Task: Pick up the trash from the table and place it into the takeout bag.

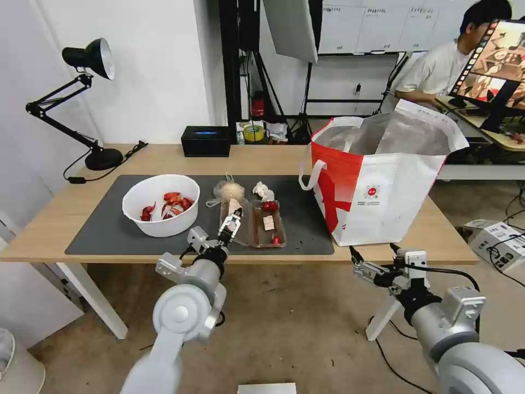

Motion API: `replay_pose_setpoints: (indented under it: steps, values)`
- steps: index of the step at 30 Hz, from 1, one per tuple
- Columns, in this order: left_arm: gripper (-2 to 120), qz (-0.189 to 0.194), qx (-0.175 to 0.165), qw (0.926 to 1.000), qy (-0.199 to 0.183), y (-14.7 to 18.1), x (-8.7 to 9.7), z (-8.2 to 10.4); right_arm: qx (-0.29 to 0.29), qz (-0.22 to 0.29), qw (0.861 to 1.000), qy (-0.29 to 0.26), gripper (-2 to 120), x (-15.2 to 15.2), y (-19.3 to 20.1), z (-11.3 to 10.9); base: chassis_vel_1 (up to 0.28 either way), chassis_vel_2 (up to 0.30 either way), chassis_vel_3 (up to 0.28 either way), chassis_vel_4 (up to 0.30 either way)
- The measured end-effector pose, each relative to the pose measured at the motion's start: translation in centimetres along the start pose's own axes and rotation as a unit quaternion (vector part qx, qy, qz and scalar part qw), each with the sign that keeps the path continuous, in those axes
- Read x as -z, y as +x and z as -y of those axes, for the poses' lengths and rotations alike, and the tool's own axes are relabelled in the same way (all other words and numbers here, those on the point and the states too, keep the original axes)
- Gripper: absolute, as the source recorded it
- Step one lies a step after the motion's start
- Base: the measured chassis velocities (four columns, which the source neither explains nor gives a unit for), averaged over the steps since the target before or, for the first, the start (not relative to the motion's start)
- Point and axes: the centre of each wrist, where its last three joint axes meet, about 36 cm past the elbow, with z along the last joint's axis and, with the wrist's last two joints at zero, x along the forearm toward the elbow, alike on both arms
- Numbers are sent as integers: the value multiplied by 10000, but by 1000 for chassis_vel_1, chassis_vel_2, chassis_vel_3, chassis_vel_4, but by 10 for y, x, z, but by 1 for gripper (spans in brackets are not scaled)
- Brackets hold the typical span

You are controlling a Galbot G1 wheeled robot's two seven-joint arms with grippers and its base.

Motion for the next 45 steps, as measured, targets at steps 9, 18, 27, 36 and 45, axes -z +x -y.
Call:
replay_pose_setpoints:
  steps: [9,18,27,36,45]
  values:
    - [100,-43,-263,9996,58,0,1,9,-15,10,10000,12,100,1,4,0,0,0,0,0]
    - [100,-372,-361,9985,-161,-19,-12,14,-61,110,9999,-12,100,2,9,-1,0,0,0,0]
    - [100,-685,-442,9963,-276,-32,-31,24,-140,197,9997,-20,100,3,18,-4,0,0,0,0]
    - [100,-574,-822,9795,-1749,-51,8,24,-206,258,9995,-19,100,3,21,-5,0,0,0,0]
    - [91,-729,-2170,8169,-5294,-73,53,-25,8,519,9976,-458,100,9,16,-3,0,0,0,0]
